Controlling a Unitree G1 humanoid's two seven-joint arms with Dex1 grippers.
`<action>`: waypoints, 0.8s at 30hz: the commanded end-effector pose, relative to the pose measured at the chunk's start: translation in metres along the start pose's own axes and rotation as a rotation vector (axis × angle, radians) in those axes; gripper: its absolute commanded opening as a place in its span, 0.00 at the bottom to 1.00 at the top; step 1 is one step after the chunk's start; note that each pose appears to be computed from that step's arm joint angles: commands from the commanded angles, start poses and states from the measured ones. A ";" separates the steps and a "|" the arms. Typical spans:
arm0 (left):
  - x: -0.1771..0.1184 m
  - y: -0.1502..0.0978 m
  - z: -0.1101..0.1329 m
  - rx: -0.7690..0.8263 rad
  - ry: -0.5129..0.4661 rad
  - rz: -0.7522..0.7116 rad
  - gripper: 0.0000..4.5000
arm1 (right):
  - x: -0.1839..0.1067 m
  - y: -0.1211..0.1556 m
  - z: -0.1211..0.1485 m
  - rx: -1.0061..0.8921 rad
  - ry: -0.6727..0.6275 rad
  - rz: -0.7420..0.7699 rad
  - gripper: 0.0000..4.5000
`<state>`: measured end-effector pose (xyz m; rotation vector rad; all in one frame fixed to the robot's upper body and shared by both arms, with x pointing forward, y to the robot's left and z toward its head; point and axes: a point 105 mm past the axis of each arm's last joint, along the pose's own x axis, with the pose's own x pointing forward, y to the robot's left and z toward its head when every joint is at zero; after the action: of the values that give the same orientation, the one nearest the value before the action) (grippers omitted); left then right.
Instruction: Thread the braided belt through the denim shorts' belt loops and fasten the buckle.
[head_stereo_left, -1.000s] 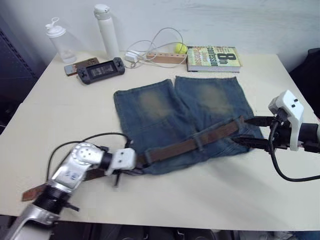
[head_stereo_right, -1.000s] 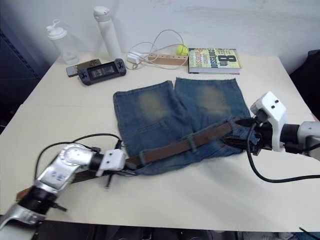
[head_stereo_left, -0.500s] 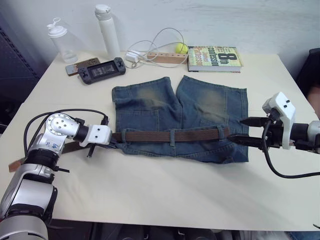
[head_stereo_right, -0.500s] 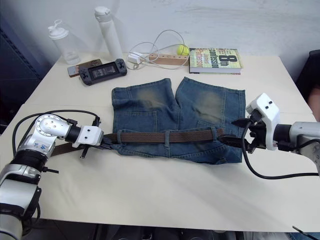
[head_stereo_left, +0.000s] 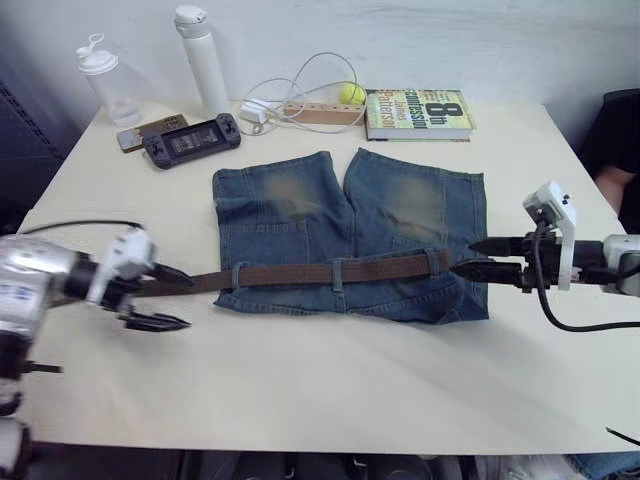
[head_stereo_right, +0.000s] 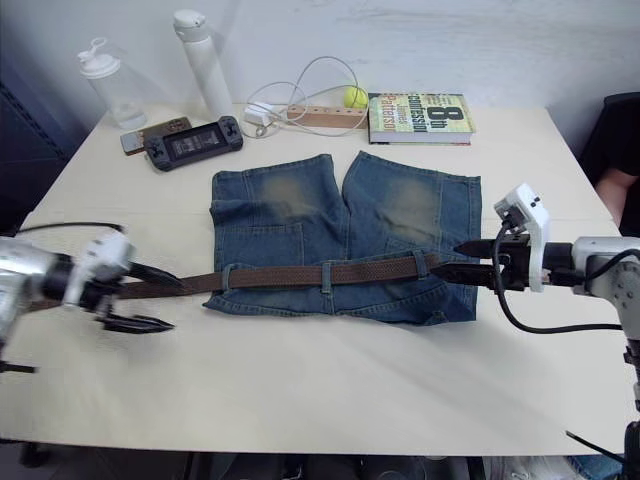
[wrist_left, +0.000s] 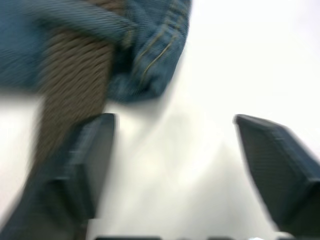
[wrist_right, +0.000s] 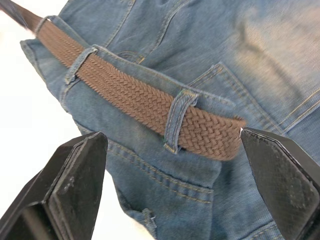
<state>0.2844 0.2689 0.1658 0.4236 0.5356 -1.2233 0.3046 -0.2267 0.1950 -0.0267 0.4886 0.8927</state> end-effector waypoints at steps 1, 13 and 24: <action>-0.018 -0.020 0.036 -0.114 -0.194 -0.066 0.99 | 0.000 -0.001 0.014 -0.046 -0.028 0.031 1.00; 0.060 0.040 0.043 -0.410 -0.362 0.129 0.99 | 0.022 -0.044 0.019 0.001 -0.083 -0.029 1.00; 0.097 0.035 0.020 -0.354 -0.200 0.051 0.99 | 0.041 -0.049 0.002 0.117 -0.027 0.069 1.00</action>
<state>0.3460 0.1921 0.1268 0.0003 0.5352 -1.0752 0.3644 -0.2256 0.1623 0.1129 0.5371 0.9098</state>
